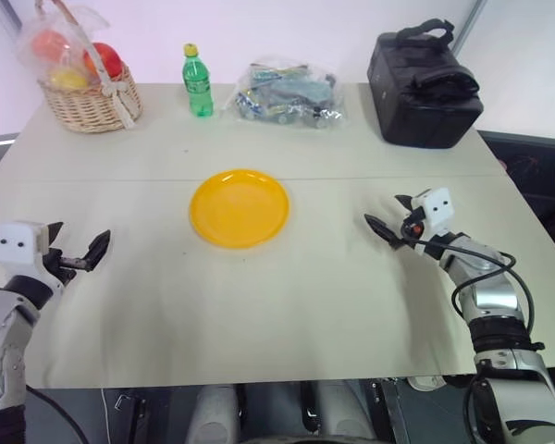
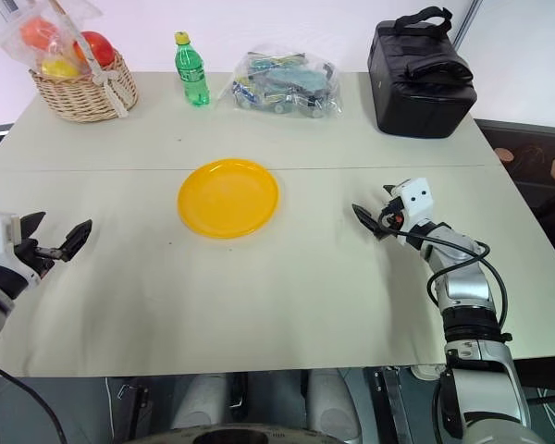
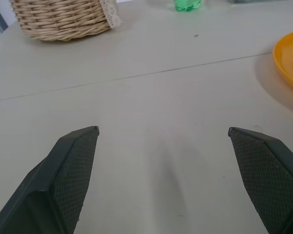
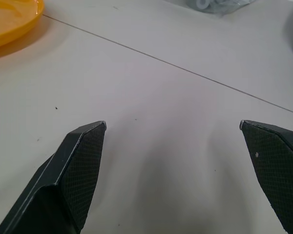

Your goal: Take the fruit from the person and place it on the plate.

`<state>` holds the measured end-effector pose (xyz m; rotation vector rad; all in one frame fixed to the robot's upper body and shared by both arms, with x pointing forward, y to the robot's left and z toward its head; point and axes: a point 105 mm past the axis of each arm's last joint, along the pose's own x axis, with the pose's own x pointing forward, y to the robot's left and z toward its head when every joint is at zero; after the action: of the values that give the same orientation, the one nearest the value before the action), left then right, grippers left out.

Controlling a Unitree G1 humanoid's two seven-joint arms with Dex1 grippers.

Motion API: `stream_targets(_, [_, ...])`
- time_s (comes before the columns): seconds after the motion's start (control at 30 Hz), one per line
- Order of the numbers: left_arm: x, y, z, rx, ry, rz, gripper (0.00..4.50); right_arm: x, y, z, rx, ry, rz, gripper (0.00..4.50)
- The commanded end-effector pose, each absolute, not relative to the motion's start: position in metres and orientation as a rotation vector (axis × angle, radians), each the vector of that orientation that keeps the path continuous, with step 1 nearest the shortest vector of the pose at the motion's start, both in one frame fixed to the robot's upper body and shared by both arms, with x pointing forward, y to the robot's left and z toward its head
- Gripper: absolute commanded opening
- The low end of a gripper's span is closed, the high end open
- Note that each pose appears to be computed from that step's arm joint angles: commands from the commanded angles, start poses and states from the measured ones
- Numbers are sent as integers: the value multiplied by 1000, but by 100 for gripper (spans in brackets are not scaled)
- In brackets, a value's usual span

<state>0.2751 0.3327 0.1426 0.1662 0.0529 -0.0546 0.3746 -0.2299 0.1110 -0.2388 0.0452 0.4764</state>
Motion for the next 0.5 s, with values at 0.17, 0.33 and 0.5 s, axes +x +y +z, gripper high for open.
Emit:
stream_targets(0.17, [277, 328, 160, 184, -10, -74, 444, 374, -230, 127, -242, -18, 470, 450])
stream_targets(0.33, [278, 328, 159, 198, -2, -73, 444, 374, -231, 126, -241, -17, 468, 450])
stream_targets(0.5, [279, 327, 159, 201, 1, -76, 444, 374, -231, 125, -241, -15, 466, 450])
